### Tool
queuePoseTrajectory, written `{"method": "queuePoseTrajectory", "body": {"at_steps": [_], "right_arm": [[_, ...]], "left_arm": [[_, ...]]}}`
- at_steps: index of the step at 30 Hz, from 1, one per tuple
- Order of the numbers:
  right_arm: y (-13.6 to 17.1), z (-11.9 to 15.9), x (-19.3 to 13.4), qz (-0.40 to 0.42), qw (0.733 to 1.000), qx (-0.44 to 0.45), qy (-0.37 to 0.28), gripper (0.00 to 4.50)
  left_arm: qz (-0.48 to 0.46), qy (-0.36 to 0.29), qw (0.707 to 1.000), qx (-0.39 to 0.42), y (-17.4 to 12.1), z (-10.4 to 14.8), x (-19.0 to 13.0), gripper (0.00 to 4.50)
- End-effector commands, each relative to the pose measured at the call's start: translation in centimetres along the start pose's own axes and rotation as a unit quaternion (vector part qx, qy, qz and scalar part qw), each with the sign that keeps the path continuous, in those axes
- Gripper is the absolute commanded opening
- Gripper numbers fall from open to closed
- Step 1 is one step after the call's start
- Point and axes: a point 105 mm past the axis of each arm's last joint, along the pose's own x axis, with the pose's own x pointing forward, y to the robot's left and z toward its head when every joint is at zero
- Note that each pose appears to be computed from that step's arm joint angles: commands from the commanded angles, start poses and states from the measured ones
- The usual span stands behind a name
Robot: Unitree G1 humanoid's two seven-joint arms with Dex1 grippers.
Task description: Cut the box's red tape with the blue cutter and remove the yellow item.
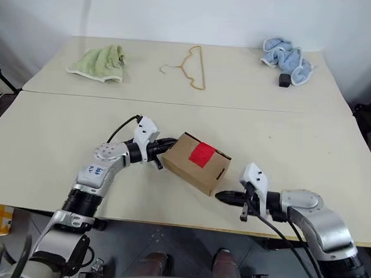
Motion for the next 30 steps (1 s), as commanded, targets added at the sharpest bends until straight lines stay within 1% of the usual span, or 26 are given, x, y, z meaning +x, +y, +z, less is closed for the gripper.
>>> {"method": "queuePoseTrajectory", "body": {"at_steps": [1,4,6,8,9,11,13,16,19,22,24,27,30], "right_arm": [[-0.4,0.5,-0.9,-0.044,0.999,-0.014,0.000,0.00],[-1.2,0.2,-1.8,-0.076,0.997,-0.014,0.008,0.00],[-1.6,0.5,-2.4,-0.096,0.995,-0.020,0.004,0.00],[-2.4,0.9,-3.0,-0.119,0.992,-0.029,0.000,0.00],[-2.6,1.0,-3.2,-0.127,0.991,-0.030,-0.001,0.00],[-4.4,1.5,-3.9,-0.174,0.983,-0.053,-0.012,0.00],[-5.9,2.1,-4.2,-0.207,0.975,-0.083,-0.020,0.00],[-8.7,3.4,-3.5,-0.236,0.962,-0.125,-0.053,0.00],[-10.3,4.5,-2.2,-0.221,0.960,-0.156,-0.072,0.00],[-11.7,5.3,-0.9,-0.193,0.963,-0.166,-0.092,0.00],[-11.7,5.5,-0.1,-0.154,0.970,-0.160,-0.099,0.00],[-11.0,5.5,0.3,-0.099,0.979,-0.149,-0.101,0.00],[-10.6,5.2,0.0,-0.080,0.982,-0.141,-0.094,0.00]], "left_arm": [[-0.002,-0.004,1.000,0.015,0.3,0.2,-0.8,0.38],[-0.012,0.025,0.999,0.028,0.6,-0.9,-3.1,0.38],[-0.031,0.053,0.997,0.038,0.6,-1.6,-5.8,0.38],[-0.054,0.067,0.996,0.027,0.0,-1.7,-7.9,0.38],[-0.064,0.069,0.995,0.021,-0.3,-1.6,-8.4,0.38],[-0.125,0.068,0.990,0.001,-2.5,-1.1,-9.8,0.38],[-0.168,0.060,0.984,-0.009,-4.6,-0.5,-10.1,0.38],[-0.168,0.043,0.985,-0.019,-5.7,-0.4,-8.4,0.38],[-0.154,0.025,0.987,-0.025,-6.0,-0.1,-6.4,0.38],[-0.144,0.015,0.989,-0.023,-6.5,-0.1,-4.1,0.38],[-0.129,0.017,0.991,-0.017,-6.5,-0.3,-2.7,0.38],[-0.134,0.017,0.991,-0.006,-7.1,-0.4,-1.3,0.38],[-0.147,0.008,0.989,-0.002,-7.9,0.0,-0.7,0.38]]}}
